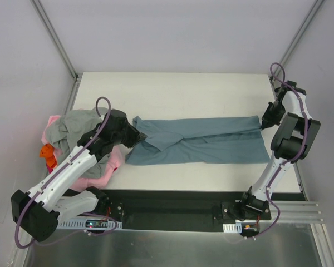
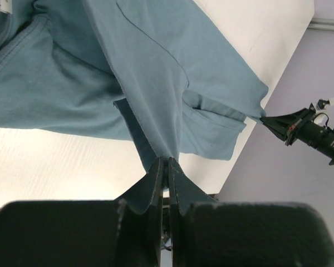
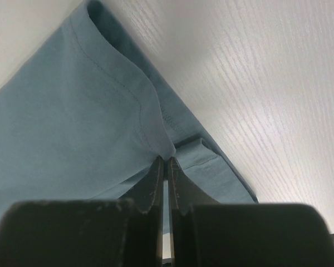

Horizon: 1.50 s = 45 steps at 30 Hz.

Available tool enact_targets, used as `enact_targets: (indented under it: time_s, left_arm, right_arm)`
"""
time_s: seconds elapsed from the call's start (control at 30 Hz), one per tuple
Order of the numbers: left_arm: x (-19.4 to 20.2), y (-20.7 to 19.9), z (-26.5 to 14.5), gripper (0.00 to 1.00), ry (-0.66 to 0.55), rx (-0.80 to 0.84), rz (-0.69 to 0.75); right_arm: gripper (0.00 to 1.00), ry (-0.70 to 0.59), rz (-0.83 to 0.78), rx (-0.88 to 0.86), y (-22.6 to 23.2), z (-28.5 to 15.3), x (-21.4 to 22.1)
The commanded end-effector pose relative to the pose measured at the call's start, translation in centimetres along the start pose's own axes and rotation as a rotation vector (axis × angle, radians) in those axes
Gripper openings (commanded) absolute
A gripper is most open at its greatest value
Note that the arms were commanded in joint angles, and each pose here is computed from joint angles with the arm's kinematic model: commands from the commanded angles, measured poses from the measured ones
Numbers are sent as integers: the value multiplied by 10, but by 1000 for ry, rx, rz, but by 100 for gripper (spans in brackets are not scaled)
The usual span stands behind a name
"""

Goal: Fold and stack the t-shirts
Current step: Fold the other side of the tshirt into a rectangle

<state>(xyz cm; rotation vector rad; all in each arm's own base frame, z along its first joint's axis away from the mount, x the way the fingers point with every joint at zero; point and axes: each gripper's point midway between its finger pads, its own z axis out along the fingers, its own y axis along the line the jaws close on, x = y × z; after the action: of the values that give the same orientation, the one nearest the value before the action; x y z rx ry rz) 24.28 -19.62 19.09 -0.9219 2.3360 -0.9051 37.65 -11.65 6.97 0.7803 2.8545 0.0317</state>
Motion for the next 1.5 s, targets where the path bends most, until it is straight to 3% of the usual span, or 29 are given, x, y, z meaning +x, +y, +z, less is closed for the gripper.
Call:
enact_targets:
  time_s: [0.0, 0.3, 0.53, 0.6, 0.73, 0.77, 0.83, 0.87, 0.97, 1.23, 1.27, 1.3, 1.33, 1.4, 1.47]
  left_arm:
    - [0, -14, -9, 0, -17, 27, -9]
    - [3, 19, 6, 0, -40, -59, -77]
    - [13, 19, 10, 0, -16, -74, -80]
    - [15, 23, 14, 0, -11, -91, -90]
    - [17, 22, 17, 0, -1, -99, -80]
    - [16, 21, 17, 0, -3, -99, -78]
    - [16, 21, 17, 0, -6, -97, -77]
    - [14, 21, 16, 0, -12, -96, -77]
    - [14, 18, 16, 0, -13, -92, -70]
    - [15, 24, 18, 0, -12, -108, -84]
    - [14, 23, 18, 10, -17, -108, -81]
    - [13, 22, 16, 46, -23, -104, -73]
    - [8, 20, 14, 59, -42, -102, -65]
    - [-6, 10, 5, 82, -107, -90, -24]
    - [-23, -9, -5, 85, -164, -55, 26]
  right_arm:
    - [1, 7, 13, 31, -9, 2, 0]
    - [1, 28, 18, 69, -16, 15, 2]
    - [1, 39, 23, 68, -15, 20, 1]
    - [5, 43, 20, 69, -15, 21, 1]
    - [23, 49, 23, 56, -12, 21, 2]
    - [40, 46, 22, 55, -12, 20, 1]
    - [62, 51, 24, 6, -3, 13, 2]
    - [78, 46, 23, -3, -1, 9, 2]
    - [96, -27, 29, -29, 6, -20, -7]
    - [100, -206, 28, -138, 30, -100, -13]
    - [100, -220, 21, -152, 33, -110, -9]
    - [100, -224, 17, -162, 35, -115, -7]
    - [100, -231, 0, -179, 42, -121, -2]
    - [100, -254, -30, -223, 53, -137, 8]
    - [100, -298, -78, -273, 74, -156, 21]
